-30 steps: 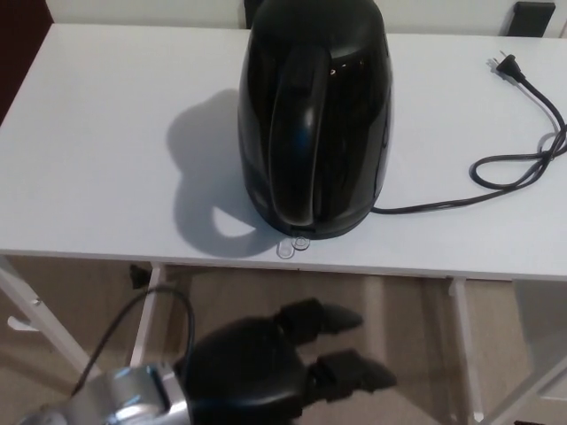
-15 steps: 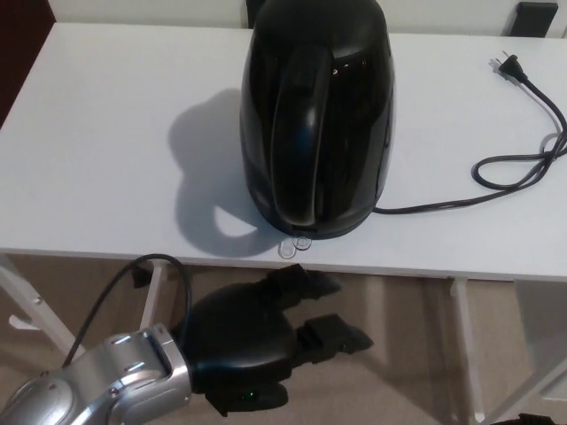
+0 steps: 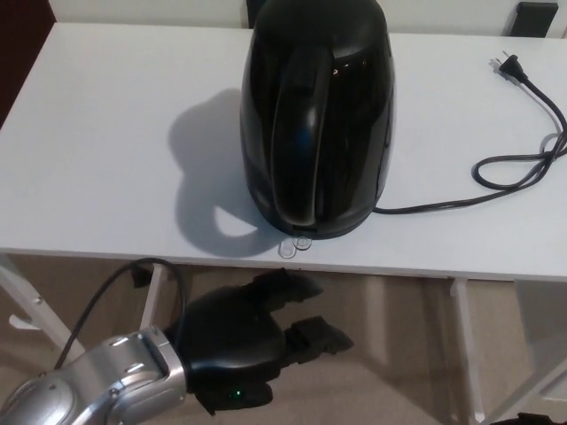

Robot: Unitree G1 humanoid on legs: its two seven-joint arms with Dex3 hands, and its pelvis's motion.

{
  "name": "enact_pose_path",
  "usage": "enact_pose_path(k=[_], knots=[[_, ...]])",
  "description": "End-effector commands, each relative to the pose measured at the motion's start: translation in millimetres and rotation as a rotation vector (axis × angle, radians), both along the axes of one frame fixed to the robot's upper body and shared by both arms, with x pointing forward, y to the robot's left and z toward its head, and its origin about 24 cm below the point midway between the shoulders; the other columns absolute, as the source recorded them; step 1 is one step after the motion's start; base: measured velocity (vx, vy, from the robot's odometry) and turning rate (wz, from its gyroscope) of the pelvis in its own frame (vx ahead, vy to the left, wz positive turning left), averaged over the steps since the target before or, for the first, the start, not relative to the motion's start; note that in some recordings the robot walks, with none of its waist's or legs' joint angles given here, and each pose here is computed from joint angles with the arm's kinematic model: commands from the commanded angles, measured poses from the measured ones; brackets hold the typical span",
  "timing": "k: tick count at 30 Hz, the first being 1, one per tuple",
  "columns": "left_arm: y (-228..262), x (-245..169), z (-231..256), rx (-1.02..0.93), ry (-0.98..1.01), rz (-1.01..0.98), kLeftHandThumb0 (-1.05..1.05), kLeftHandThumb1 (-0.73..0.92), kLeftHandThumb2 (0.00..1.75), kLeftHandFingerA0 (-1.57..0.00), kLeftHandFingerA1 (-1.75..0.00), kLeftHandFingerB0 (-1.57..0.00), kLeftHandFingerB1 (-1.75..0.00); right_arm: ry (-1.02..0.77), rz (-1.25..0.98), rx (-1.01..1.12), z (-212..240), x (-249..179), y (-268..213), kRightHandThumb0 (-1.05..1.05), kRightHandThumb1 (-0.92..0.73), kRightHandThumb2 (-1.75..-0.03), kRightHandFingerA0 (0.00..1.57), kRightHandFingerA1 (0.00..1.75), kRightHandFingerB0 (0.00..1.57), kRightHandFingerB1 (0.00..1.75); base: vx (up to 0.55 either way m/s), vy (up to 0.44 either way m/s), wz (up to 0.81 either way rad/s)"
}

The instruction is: The robot walk towards a table in front and click the button on the base of the boilling pot using its left middle finger

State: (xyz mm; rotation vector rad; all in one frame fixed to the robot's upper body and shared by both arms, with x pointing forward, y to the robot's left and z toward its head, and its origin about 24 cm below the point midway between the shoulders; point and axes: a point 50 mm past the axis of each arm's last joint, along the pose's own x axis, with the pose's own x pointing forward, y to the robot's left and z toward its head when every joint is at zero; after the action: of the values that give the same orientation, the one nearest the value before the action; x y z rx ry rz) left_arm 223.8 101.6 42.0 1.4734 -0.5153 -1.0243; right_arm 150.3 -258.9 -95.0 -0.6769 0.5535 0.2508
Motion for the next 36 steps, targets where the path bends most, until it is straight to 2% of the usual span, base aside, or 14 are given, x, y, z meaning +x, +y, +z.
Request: enact_pose_path(k=[1, 3, 5, 18, 19, 22, 25, 26, 29, 31, 32, 34, 35, 36], knots=[[8, 7, 1, 0.092, -0.153, 0.009, -0.3, 0.49, 0.99, 0.0, -0.49, 0.0, -0.47, 0.025, -0.006, -0.017, -1, -1, -3, -0.48, -0.63, -0.61, 0.79, 0.44, 0.6, 0.39, 0.0, 0.0, 0.0], [9, 9, 1, 0.112, -0.205, -0.01, -0.55, 0.5, 0.71, -0.08, -0.34, -0.06, -0.33, 0.023, -0.01, -0.006, -1, -2, -3, -0.47, -0.63, -0.59, 0.77, 0.42, 0.61, 0.38, 0.0, 0.0, 0.0], [12, 10, 2, 0.127, -0.227, -0.018, -0.3, 0.43, 0.95, 0.0, -0.49, 0.0, -0.47, 0.027, -0.024, 0.017, -2, -3, -3, -0.45, -0.62, -0.59, 0.77, 0.43, 0.61, 0.39, 0.0, 0.0, 0.0], [21, 16, 2, 0.164, -0.332, -0.028, -0.29, 0.47, 0.97, 0.0, -0.48, 0.0, -0.47, 0.033, 0.011, -0.016, 0, 3, -4, -0.49, -0.64, -0.6, 0.82, 0.45, 0.59, 0.38, 0.0, 0.0, 0.0], [22, 17, 1, 0.16, -0.338, -0.026, -0.29, 0.48, 0.98, 0.0, -0.48, 0.0, -0.47, 0.032, 0.01, -0.013, 0, 2, -4, -0.53, -0.53, -0.85, 0.71, 0.58, 0.54, 0.53, 0.0, 0.0, 0.0], [23, 17, 2, 0.176, -0.344, -0.029, -0.29, 0.5, 0.99, 0.0, -0.49, 0.0, -0.47, 0.036, 0.012, -0.013, 0, 2, -3, -0.53, -0.54, -0.85, 0.7, 0.58, 0.53, 0.52, 0.0, 0.0, 0.0], [23, 18, 1, 0.161, -0.369, -0.039, -0.29, 0.47, 0.97, 0.0, -0.48, 0.0, -0.47, 0.035, 0.009, -0.008, 0, 3, -3, -0.53, -0.53, -0.84, 0.7, 0.58, 0.53, 0.52, 0.0, 0.0, 0.0], [24, 19, 1, 0.157, -0.374, -0.038, -0.52, 0.55, 0.68, -0.14, -0.33, -0.13, -0.32, 0.034, 0.01, -0.007, 0, 3, -2, -0.53, -0.54, -0.85, 0.69, 0.57, 0.53, 0.53, 0.0, 0.0, 0.0], [23, 21, 0, 0.144, -0.387, -0.041, -0.52, 0.54, 0.68, -0.14, -0.33, -0.13, -0.32, 0.028, 0.015, -0.01, 0, 4, -2, -0.53, -0.54, -0.85, 0.7, 0.58, 0.53, 0.53, 0.0, 0.0, 0.0], [22, 23, 2, 0.148, -0.389, -0.042, -0.52, 0.55, 0.68, -0.14, -0.33, -0.13, -0.32, 0.027, 0.016, -0.009, 1, 5, -2, -0.53, -0.54, -0.85, 0.7, 0.58, 0.53, 0.53, 0.0, 0.0, 0.0], [21, 23, 3, 0.157, -0.392, -0.043, -0.3, 0.48, 0.98, 0.0, -0.48, 0.0, -0.47, 0.026, 0.017, -0.009, 1, 5, -2, -0.53, -0.54, -0.85, 0.71, 0.58, 0.54, 0.53, 0.0, 0.0, 0.0], [19, 24, 3, 0.163, -0.388, -0.043, -0.3, 0.48, 0.99, 0.0, -0.48, 0.0, -0.47, 0.026, 0.014, -0.002, 1, 5, -2, -0.53, -0.53, -0.85, 0.69, 0.58, 0.54, 0.53, 0.0, 0.0, 0.0], [19, 24, 3, 0.165, -0.39, -0.043, -0.3, 0.47, 0.98, 0.0, -0.48, 0.0, -0.47, 0.028, 0.016, -0.003, 1, 5, -2, -0.5, -0.65, -0.59, 0.77, 0.42, 0.59, 0.38, 0.0, 0.0, 0.0], [20, 25, 3, 0.163, -0.391, -0.042, -0.3, 0.47, 0.98, 0.0, -0.48, 0.0, -0.47, 0.029, 0.019, -0.004, 0, 6, -1, -0.5, -0.65, -0.59, 0.77, 0.42, 0.59, 0.38, 0.0, 0.0, 0.0]])
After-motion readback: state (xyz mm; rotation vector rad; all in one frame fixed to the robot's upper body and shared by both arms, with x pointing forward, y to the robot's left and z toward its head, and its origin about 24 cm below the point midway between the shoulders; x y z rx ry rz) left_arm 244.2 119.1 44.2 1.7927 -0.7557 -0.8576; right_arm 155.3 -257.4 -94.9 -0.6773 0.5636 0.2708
